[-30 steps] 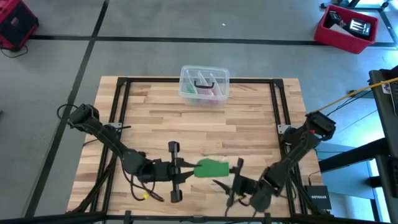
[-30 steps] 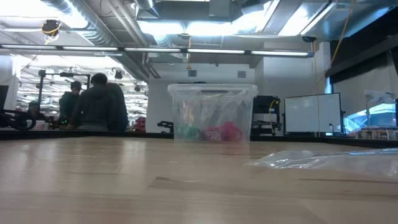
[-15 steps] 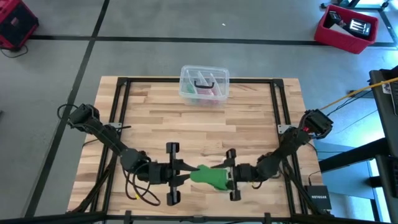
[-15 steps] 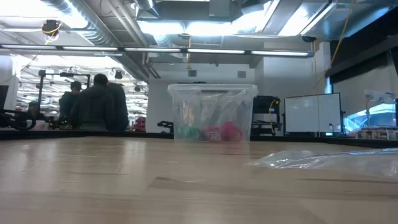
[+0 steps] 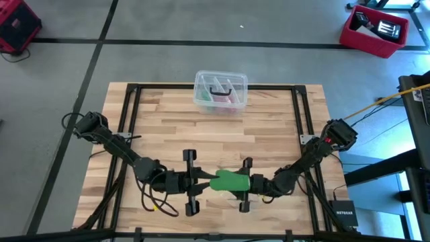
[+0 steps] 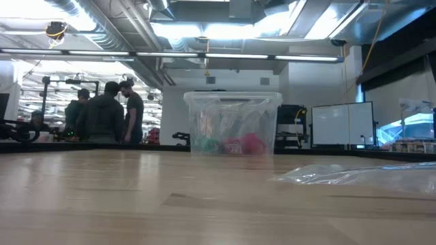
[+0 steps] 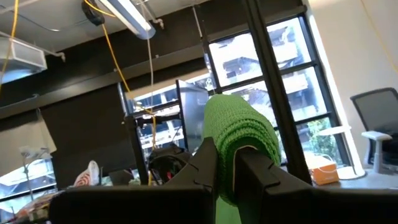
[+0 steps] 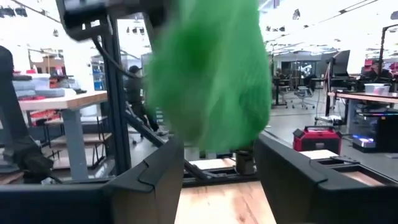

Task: Roll bandage
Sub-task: Roll the green bandage

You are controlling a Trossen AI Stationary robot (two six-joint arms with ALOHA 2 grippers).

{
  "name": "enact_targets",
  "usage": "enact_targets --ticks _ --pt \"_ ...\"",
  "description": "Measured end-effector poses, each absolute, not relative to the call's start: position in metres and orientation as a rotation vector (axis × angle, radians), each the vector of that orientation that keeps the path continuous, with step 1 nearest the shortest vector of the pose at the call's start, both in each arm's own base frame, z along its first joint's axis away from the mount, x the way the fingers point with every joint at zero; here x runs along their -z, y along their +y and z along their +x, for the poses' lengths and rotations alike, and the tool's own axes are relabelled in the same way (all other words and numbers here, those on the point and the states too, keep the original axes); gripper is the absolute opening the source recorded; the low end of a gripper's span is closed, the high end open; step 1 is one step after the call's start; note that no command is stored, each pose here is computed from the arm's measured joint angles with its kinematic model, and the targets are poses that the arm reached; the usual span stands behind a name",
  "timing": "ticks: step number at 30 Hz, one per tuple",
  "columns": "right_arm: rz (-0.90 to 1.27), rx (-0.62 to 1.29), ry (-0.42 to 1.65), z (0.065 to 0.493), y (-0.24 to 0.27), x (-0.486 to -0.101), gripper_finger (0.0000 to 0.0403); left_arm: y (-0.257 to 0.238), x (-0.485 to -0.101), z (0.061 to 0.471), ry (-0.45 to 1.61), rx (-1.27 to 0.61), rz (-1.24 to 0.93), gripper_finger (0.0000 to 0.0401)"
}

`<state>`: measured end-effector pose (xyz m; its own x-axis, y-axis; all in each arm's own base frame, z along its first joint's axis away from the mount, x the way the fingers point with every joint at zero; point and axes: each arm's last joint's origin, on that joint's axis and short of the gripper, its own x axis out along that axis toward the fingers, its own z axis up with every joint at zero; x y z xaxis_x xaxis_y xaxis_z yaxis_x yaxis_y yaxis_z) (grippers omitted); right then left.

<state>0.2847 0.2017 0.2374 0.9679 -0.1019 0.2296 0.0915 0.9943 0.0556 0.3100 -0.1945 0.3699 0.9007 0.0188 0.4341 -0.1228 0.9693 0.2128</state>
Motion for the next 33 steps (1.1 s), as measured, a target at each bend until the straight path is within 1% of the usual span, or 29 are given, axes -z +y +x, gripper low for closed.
enact_targets --ticks 10,13,16,18,26,28,31,33 --pt "0.095 0.078 -0.334 0.272 0.211 -0.249 0.0195 -0.195 -0.369 0.31 -0.439 -0.074 0.252 0.0021" --pt "0.098 0.108 -0.325 0.273 0.209 -0.249 0.0185 -0.195 -0.369 0.31 -0.438 -0.073 0.251 0.0021" --pt "0.096 0.108 -0.324 0.273 0.209 -0.248 0.0158 -0.195 -0.369 0.31 -0.44 -0.072 0.244 0.0021" --pt "0.092 0.1 -0.323 0.273 0.209 -0.248 0.0134 -0.195 -0.369 0.31 -0.438 -0.07 0.236 0.0021" --pt "0.069 0.101 -0.304 0.274 0.209 -0.246 0.0015 -0.195 -0.369 0.31 -0.434 -0.067 0.234 0.0021" --pt "0.054 0.105 -0.286 0.275 0.209 -0.244 0.0009 -0.195 -0.369 0.311 -0.436 -0.069 0.232 0.0021" --pt "0.052 0.125 -0.242 0.279 0.207 -0.239 0.0022 -0.192 -0.371 0.311 -0.451 -0.08 0.225 0.0021" --pt "0.061 0.117 -0.212 0.282 0.206 -0.235 0.0021 -0.19 -0.372 0.312 -0.464 -0.088 0.218 0.0021"
